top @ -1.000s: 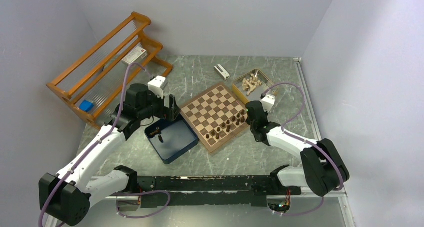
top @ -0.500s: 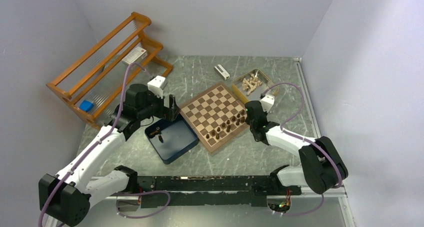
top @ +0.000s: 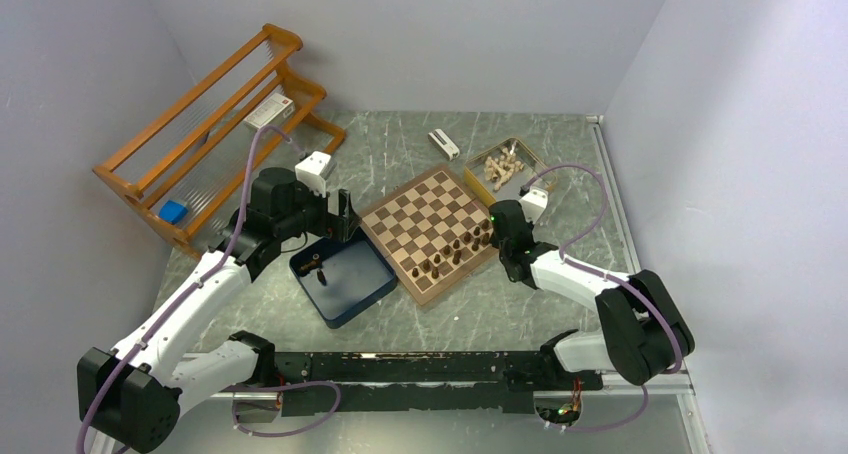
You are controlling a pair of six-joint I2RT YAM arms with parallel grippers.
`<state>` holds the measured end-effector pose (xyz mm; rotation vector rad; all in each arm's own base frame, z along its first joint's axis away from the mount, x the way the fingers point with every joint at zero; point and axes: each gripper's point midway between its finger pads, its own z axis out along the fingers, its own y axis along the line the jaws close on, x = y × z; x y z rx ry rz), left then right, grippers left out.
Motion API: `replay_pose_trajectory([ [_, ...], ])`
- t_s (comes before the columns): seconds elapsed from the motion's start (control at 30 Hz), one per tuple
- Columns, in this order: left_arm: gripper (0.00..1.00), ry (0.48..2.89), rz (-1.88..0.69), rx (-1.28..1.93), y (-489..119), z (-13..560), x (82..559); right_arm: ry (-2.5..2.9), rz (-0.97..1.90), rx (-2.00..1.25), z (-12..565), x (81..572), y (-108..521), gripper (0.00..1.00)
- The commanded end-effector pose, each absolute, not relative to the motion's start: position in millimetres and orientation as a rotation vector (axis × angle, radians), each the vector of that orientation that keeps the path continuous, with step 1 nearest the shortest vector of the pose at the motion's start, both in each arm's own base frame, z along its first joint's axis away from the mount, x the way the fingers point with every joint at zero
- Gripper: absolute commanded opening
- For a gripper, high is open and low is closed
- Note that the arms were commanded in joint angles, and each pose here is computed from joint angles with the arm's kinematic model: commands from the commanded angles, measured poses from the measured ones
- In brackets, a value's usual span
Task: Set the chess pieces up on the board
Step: Place the chess piece on the chessboard.
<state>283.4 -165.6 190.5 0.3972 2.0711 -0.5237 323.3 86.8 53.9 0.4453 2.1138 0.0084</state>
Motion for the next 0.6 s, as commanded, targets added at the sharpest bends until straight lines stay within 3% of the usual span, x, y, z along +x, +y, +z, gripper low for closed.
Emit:
replay_pose_trajectory([
  [0.0, 1.00, 2.050, -0.511, 0.410, -165.8, 196.4, 284.8, 2.117, 0.005, 0.468, 55.0, 321.5, 84.2, 0.06],
  [0.57, 1.00, 2.047, -0.509, 0.408, -165.3, 197.1, 284.4, 2.147, 0.009, 0.452, 47.5, 317.6, 86.4, 0.07],
])
